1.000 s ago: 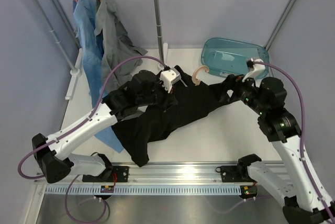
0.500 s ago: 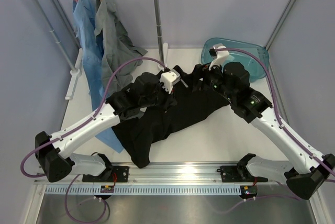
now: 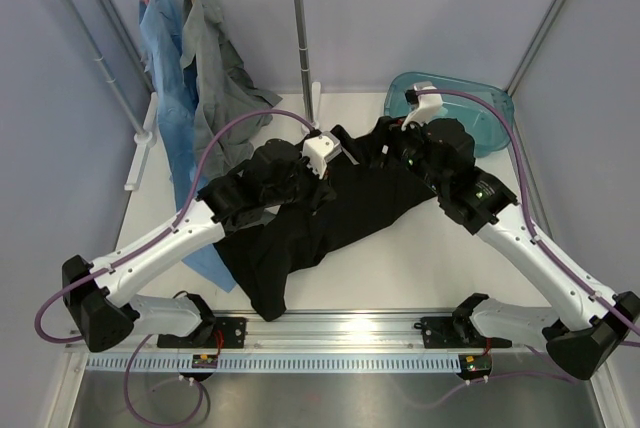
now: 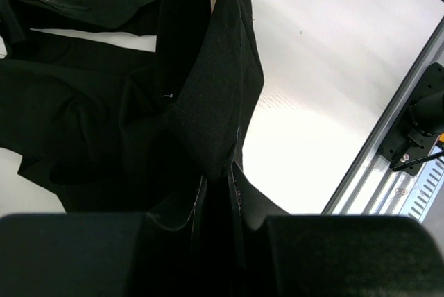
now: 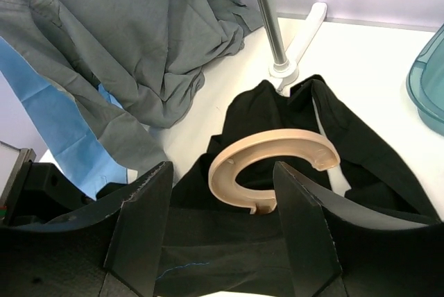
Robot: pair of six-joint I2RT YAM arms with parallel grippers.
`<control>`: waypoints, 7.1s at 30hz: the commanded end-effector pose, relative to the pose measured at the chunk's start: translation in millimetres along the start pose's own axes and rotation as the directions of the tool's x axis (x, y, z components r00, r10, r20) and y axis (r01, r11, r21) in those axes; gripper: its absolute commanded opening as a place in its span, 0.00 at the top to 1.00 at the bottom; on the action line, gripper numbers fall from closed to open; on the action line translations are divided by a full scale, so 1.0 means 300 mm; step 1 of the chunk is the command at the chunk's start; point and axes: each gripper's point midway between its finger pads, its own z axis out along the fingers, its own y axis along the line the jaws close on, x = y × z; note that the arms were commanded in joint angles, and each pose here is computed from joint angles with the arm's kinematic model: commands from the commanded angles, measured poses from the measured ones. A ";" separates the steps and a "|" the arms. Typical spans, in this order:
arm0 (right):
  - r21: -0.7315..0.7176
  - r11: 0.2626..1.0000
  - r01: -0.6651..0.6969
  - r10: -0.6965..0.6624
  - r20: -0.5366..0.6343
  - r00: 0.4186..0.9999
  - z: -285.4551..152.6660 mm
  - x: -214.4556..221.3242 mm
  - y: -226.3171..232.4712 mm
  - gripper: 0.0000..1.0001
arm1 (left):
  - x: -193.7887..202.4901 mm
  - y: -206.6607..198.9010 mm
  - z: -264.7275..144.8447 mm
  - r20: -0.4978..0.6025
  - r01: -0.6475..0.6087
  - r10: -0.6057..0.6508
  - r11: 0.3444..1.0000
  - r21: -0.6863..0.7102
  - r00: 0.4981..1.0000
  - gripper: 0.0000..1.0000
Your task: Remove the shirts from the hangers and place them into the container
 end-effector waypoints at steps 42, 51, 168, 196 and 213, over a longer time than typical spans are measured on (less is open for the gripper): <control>-0.050 0.992 0.112 -0.102 0.165 0.981 -0.022 -0.160 0.052 1.00 | -0.347 -0.029 -0.116 0.301 0.112 -0.102 0.994 -0.015 0.948 0.22; -0.050 0.992 0.113 -0.103 0.173 0.980 -0.037 -0.165 0.052 1.00 | -0.307 -0.031 -0.040 0.250 0.152 -0.142 0.988 -0.021 0.958 0.36; 0.177 0.968 -0.175 0.157 0.115 0.981 -0.325 0.042 -0.151 0.01 | -0.010 -0.042 -0.111 0.041 -0.001 0.004 0.998 -0.055 0.999 1.00; 0.308 0.918 -0.249 0.261 0.002 0.965 -0.016 0.287 -0.215 0.99 | 0.007 -0.021 -0.177 0.084 0.027 -0.020 0.995 -0.092 0.996 1.00; 0.574 0.811 -0.114 0.158 -0.028 0.987 -0.125 0.261 -0.512 1.00 | 0.214 0.043 -0.392 0.104 0.120 -0.102 0.975 -0.185 0.989 1.00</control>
